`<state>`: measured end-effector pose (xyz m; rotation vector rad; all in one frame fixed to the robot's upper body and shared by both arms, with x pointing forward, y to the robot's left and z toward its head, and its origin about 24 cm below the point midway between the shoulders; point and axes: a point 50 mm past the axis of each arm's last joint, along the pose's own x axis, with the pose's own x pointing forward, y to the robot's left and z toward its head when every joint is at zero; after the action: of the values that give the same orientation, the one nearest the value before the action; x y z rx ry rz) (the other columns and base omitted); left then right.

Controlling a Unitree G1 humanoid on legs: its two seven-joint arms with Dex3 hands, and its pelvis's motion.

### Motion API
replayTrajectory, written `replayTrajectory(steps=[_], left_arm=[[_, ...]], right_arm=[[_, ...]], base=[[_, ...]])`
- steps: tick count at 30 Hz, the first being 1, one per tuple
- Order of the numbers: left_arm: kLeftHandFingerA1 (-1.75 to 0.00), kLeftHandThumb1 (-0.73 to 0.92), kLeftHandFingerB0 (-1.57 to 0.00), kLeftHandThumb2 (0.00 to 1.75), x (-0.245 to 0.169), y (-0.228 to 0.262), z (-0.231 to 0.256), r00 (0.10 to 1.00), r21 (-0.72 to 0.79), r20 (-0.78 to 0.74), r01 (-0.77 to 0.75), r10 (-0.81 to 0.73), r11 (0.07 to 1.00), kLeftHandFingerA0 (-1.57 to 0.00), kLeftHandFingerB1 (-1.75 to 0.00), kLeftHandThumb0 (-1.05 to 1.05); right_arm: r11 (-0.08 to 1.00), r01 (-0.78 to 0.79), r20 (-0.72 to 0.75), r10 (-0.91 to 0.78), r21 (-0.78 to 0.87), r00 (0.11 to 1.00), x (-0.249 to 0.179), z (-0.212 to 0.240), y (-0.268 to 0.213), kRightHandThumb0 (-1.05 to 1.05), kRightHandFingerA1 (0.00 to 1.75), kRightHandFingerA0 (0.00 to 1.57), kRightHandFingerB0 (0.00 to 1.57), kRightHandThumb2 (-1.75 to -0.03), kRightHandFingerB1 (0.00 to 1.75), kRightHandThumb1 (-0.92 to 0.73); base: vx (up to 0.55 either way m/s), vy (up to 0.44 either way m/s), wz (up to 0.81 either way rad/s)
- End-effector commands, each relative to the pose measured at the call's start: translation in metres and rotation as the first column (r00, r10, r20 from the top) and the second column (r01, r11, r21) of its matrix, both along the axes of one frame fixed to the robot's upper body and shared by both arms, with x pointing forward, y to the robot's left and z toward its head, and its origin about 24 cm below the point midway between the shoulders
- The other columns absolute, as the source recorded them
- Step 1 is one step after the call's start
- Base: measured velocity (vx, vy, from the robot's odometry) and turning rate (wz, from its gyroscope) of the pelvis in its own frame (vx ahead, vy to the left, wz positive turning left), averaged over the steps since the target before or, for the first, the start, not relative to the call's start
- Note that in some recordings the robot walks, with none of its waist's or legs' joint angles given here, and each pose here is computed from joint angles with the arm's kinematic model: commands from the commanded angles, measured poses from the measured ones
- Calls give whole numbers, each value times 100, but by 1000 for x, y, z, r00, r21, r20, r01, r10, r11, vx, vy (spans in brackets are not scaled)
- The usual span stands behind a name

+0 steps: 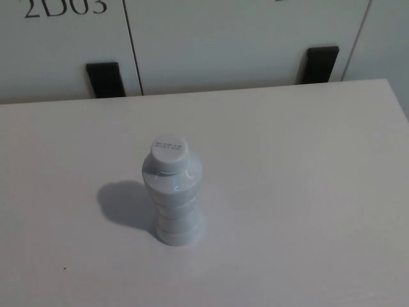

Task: The robot picks up a bottle from a person using its left hand and walk towards the table in frontand put the bottle on the table.

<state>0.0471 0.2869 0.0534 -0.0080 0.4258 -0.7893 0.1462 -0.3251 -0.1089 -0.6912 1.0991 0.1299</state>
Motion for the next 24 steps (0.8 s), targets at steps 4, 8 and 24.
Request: replayTrajectory(steps=[4,8,24], left_arm=[[-48,62,-67,59,21,43,-30,999,363,-30,-3,15,932,-70,-46,-50],[-48,62,-67,59,26,49,-41,997,458,-48,-32,60,888,-70,-46,-50],[-48,79,-42,62,57,64,-138,907,815,-416,337,71,471,-51,-42,-30]], right_arm=[[999,21,17,-20,-35,1000,22,12,-7,-30,44,66,55,-62,39,-72],[999,-10,6,10,-51,1000,21,11,-7,-30,44,66,55,-62,39,-72],[999,-12,-98,8,-46,995,-27,-7,-6,-32,44,66,52,-62,38,-72]], base=[[0,0,0],[0,0,0],[0,0,1]])
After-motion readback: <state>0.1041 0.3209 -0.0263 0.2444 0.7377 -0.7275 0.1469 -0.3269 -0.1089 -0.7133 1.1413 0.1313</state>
